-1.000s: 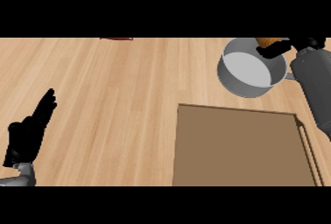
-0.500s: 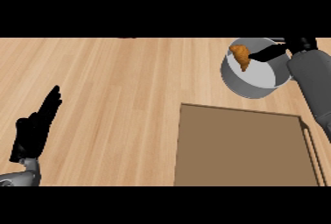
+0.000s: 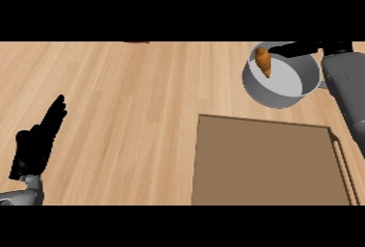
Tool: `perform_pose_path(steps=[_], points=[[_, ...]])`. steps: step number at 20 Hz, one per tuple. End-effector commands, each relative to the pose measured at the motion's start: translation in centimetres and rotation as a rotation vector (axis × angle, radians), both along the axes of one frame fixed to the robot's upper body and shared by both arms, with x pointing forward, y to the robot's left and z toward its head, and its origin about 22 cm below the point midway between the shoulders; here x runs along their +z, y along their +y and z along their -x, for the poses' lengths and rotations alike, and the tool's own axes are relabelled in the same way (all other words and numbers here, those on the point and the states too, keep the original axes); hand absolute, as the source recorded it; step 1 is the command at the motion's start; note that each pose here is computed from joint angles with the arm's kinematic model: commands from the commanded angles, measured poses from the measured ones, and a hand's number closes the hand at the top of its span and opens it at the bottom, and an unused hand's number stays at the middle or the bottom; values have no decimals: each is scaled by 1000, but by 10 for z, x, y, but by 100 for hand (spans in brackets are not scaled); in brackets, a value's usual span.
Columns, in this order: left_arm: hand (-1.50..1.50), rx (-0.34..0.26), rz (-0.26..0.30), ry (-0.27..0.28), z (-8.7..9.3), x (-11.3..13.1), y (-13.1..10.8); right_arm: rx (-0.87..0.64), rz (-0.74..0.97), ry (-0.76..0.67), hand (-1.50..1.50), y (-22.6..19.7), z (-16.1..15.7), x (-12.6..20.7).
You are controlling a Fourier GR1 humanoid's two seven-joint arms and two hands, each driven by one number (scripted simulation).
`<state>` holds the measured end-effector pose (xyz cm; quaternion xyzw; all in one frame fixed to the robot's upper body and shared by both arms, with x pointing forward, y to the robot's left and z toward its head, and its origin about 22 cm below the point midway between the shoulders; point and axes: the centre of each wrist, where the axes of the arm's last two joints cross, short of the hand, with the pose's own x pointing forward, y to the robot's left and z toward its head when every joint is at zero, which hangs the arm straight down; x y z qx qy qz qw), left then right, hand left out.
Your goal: Pick the croissant from the tray and place it in the pot
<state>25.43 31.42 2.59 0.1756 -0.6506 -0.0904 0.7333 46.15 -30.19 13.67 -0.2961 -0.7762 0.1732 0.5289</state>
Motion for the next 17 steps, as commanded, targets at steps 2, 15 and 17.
perform_pose_path(steps=[2,15,17], points=[[0,14,-6,3,1,1,-4,27,-227,-90,-150,-16,1,11],[0,61,5,16,12,3,-1,125,-397,0,-150,-114,51,-30],[0,60,20,29,15,-16,-7,147,-413,-3,-150,-135,59,-16]])
